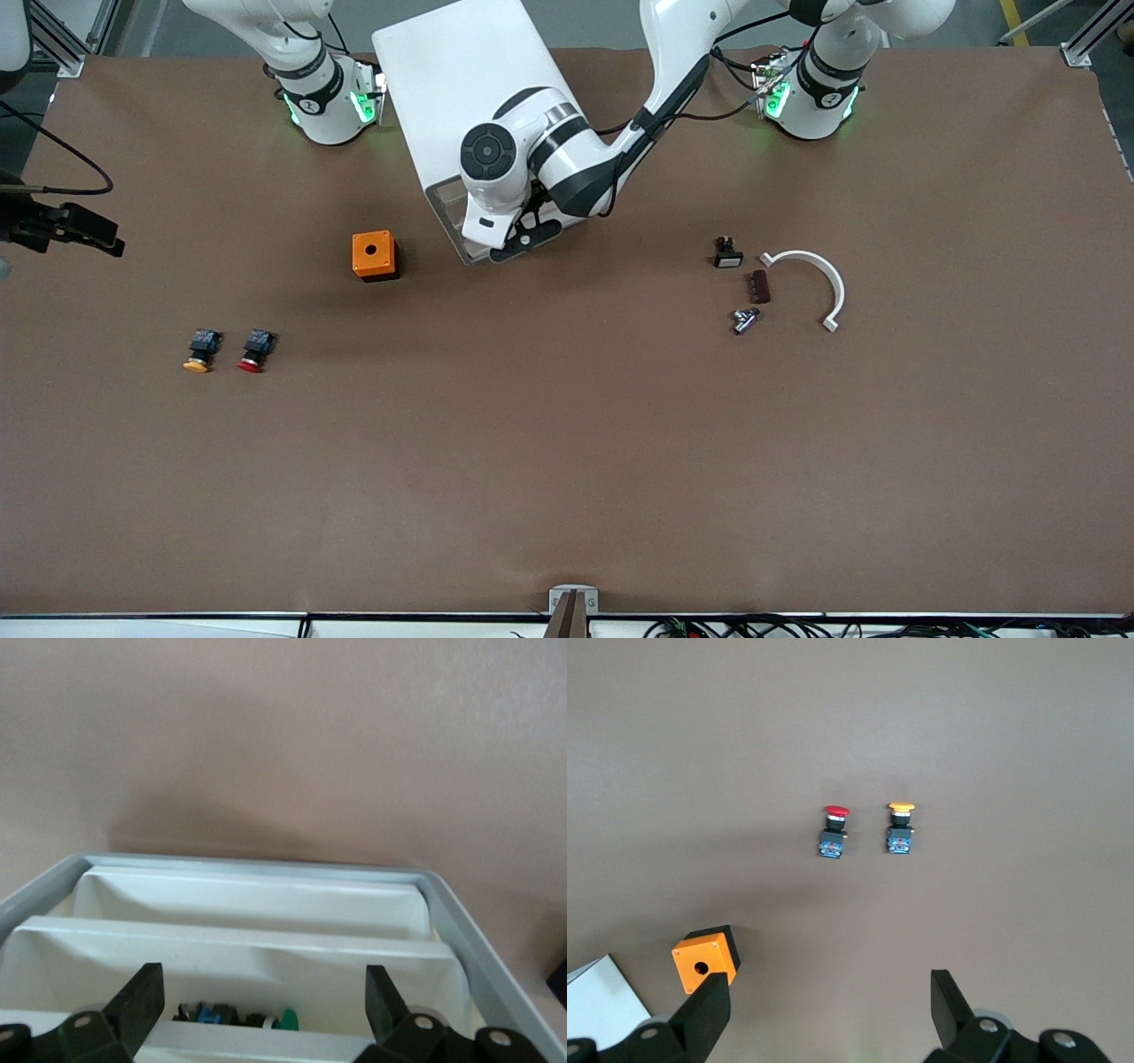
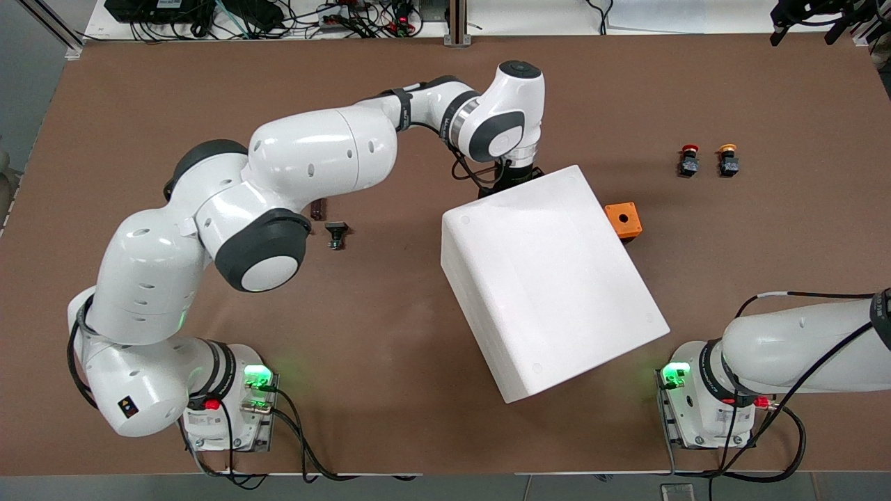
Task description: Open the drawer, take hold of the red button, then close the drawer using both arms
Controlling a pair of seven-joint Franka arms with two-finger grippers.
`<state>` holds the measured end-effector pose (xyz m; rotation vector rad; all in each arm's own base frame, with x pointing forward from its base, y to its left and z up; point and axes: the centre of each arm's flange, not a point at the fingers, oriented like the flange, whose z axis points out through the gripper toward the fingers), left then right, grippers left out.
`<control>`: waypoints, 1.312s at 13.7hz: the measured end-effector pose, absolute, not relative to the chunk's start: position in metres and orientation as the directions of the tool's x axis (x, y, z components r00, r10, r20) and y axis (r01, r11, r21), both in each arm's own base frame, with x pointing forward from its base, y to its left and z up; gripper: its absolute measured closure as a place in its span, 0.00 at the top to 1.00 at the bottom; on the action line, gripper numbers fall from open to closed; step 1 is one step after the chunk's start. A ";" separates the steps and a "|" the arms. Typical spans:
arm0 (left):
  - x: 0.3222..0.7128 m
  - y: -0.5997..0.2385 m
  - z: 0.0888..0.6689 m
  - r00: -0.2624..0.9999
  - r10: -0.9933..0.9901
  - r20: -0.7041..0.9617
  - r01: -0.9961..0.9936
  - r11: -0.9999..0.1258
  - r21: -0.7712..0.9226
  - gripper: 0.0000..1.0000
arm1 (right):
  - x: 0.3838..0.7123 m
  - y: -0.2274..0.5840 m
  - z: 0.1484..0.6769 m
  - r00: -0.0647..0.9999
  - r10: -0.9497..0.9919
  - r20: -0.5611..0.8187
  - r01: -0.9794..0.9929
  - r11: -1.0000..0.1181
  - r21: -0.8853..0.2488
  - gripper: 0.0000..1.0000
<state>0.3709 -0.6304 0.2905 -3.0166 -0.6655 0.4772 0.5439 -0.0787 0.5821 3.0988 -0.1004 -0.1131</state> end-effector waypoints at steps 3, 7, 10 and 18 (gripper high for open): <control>0.370 -0.631 0.291 0.863 0.412 -0.293 0.407 -0.910 -0.080 1.00 | 0.544 -0.079 0.582 0.995 -0.067 -0.072 -0.064 -0.997 0.041 1.00; 0.372 -0.629 0.290 0.861 0.415 -0.293 0.409 -0.909 -0.083 1.00 | 0.545 -0.078 0.597 0.997 -0.065 -0.045 -0.063 -0.997 0.043 1.00; 0.379 -0.625 0.289 0.858 0.425 -0.289 0.420 -0.904 -0.084 1.00 | 0.542 -0.077 0.635 0.998 -0.066 -0.012 -0.065 -0.997 0.043 1.00; 0.489 -0.552 0.314 0.853 0.442 -0.278 0.460 -0.888 0.001 1.00 | 0.524 -0.080 0.642 0.992 -0.085 -0.094 -0.090 -0.995 -0.053 1.00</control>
